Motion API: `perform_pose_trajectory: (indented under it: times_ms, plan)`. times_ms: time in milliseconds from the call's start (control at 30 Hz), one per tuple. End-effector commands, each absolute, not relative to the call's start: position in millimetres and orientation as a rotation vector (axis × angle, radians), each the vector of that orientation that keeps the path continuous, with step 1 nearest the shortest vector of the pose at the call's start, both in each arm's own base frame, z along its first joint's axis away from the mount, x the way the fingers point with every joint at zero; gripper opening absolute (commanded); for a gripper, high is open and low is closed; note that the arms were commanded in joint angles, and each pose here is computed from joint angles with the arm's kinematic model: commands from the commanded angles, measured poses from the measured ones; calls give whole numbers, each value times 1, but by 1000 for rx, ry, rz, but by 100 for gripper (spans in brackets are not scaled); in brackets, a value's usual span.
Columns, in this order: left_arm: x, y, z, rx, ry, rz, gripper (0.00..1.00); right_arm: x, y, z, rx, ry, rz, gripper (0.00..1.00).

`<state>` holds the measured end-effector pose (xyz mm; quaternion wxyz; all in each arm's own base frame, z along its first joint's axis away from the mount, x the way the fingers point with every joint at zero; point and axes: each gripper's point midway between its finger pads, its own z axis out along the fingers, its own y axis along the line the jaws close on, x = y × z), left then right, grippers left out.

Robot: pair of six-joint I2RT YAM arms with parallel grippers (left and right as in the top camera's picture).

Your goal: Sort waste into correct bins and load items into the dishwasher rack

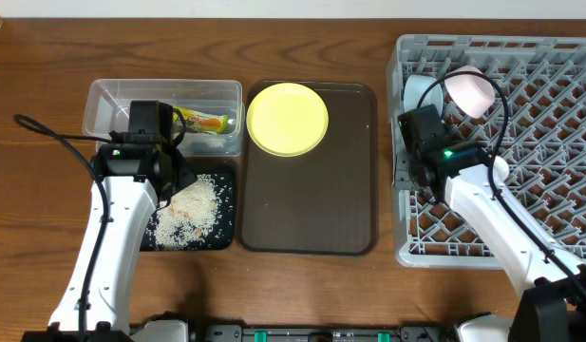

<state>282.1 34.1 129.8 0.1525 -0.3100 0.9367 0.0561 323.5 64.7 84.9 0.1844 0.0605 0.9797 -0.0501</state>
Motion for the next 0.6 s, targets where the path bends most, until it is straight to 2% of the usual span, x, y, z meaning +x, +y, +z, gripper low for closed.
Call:
perform_pose_trajectory:
  times_ms: [0, 300, 400, 567]
  plan:
    - [282, 39, 135, -902, 2661, 179, 64, 337, 74, 105, 81, 2680, -76, 31]
    - [282, 39, 135, -902, 2661, 179, 64, 394, 164, 181, -223, 2275, 389, 38]
    - [282, 39, 135, -902, 2661, 179, 64, 404, 181, 179, -253, 2231, 414, 40]
    - [282, 39, 135, -902, 2660, 178, 64, 417, 213, 145, -312, 2236, 440, 45]
